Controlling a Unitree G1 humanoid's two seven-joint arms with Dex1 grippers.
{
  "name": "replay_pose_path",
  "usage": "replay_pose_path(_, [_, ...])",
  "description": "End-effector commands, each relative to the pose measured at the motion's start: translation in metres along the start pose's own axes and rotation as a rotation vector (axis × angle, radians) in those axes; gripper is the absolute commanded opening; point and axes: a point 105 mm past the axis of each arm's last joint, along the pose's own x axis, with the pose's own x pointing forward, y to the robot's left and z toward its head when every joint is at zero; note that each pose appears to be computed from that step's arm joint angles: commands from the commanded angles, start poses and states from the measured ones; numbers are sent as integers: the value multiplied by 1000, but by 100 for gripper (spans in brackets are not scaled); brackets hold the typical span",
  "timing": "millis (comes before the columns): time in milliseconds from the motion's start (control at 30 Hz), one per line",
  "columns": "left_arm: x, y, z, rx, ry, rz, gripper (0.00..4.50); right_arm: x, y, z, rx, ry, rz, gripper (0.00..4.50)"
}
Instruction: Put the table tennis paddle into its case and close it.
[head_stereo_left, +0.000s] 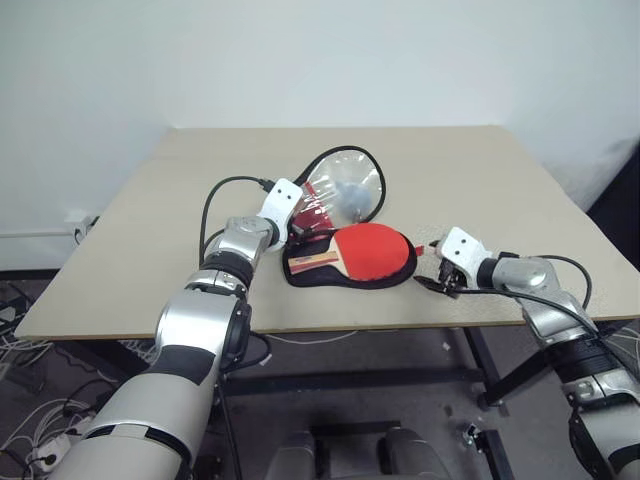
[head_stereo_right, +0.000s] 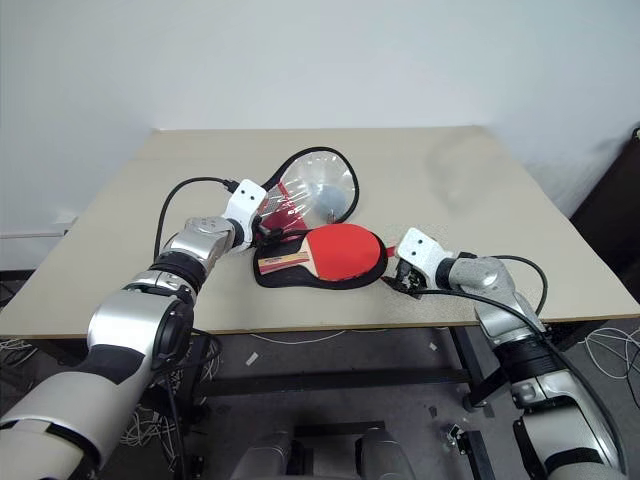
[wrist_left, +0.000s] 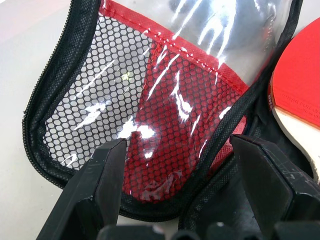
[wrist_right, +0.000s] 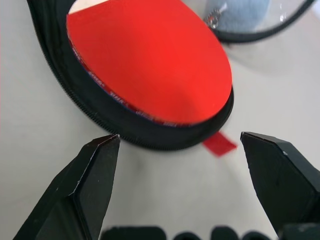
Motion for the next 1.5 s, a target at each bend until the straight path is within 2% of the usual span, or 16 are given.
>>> replay_pose_path(33, [-2, 3, 23, -7, -77, 9, 349, 4, -7, 12, -94, -39, -29, 421])
replay_pose_path(300, [-2, 2, 26, -15, -90, 1, 349, 14, 10, 11, -204, -51, 52, 421])
replay_pose_path(867, [-1, -11, 35, -39, -137, -70, 349, 33, 8, 16, -300, -83, 15, 421])
replay_pose_path(900, [-1, -11, 35, -39, -139, -71, 356, 33, 9, 16, -302, -84, 19, 384])
replay_pose_path(933, [-1, -11, 36, -39, -140, -72, 356, 32, 10, 15, -305, -84, 27, 375])
replay_pose_path(1367, [-1, -14, 36, -34, -144, -86, 356, 28, 15, 13, -305, -92, 66, 22])
replay_pose_path(1400, [-1, -14, 36, -34, -144, -88, 356, 28, 16, 13, -305, -94, 71, 6])
replay_pose_path(1500, [-1, -15, 35, -33, -143, -90, 356, 26, 18, 13, -310, -100, 78, 6])
